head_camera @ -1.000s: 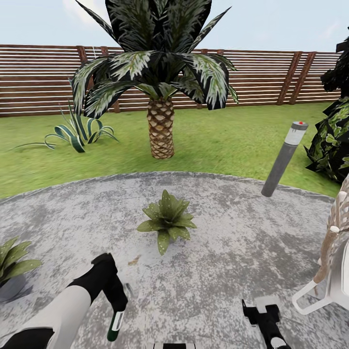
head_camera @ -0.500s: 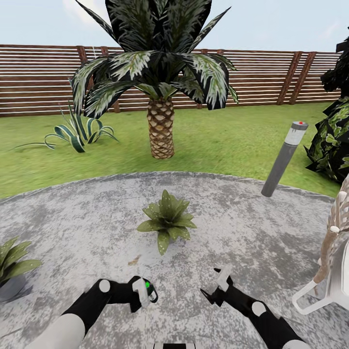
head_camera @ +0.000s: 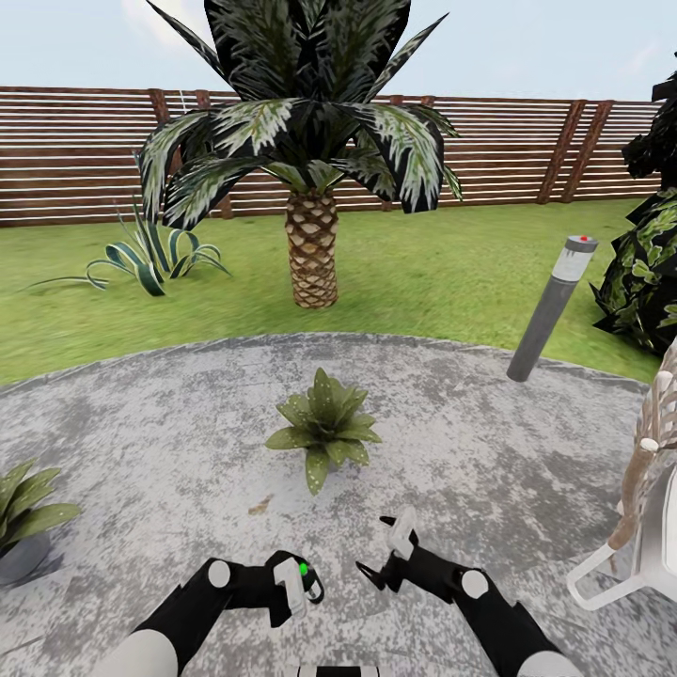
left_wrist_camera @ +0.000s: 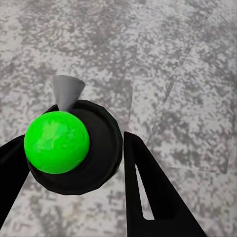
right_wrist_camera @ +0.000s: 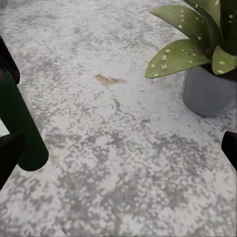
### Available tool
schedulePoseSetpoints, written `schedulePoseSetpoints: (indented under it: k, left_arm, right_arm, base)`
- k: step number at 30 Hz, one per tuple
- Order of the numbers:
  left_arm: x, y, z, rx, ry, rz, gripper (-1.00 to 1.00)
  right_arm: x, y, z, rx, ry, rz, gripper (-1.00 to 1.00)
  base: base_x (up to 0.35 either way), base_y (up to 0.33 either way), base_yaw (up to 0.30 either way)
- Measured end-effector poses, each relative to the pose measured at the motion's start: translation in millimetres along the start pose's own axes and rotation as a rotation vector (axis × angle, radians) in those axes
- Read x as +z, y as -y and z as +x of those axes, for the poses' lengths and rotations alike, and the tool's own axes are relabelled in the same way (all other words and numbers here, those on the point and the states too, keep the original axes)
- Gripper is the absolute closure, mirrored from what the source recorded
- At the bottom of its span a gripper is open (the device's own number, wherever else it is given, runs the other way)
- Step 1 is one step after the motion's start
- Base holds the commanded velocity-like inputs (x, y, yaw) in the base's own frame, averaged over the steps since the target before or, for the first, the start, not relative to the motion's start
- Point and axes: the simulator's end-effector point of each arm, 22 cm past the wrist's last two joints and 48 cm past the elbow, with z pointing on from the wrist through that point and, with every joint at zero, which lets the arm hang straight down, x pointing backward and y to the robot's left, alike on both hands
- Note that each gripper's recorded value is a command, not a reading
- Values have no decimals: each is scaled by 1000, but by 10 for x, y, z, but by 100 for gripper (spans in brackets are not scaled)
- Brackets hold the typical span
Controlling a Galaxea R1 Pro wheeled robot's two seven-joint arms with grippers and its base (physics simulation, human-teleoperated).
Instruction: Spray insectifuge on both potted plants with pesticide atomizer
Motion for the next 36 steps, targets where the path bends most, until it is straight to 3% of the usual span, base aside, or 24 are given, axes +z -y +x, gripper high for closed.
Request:
schedulePoseSetpoints:
  k: [2, 3, 6, 10, 19, 27, 36]
  left_arm:
    - [-9, -3, 7, 2, -2, 2, 100]
    - [-14, -6, 16, 2, -4, 3, 100]
    - [-24, -13, 32, 3, -8, 3, 100]
    - [-25, 4, 49, 11, -16, 13, 100]
    - [-6, 27, 89, 67, -64, 35, 100]
    - [21, 92, 96, 112, -86, 64, 100]
    - [32, 95, 63, 116, -81, 66, 100]
  right_arm:
    - [8, 29, -78, -13, 14, 2, -100]
    - [23, 13, -103, -14, 19, -1, 100]
    - [47, -20, -134, -15, 24, -7, 100]
    - [110, -369, -153, -65, 13, -128, 100]
    - [240, -795, -254, -116, 18, -235, 100]
    - [298, -911, -322, -115, 29, -253, 100]
    - [300, -914, -327, -115, 30, -254, 100]
  base:
    - [0, 0, 0]
    - [0, 0, 0]
    - [0, 0, 0]
    - [0, 0, 0]
    - [0, 0, 0]
    - [0, 0, 0]
    - [0, 0, 0]
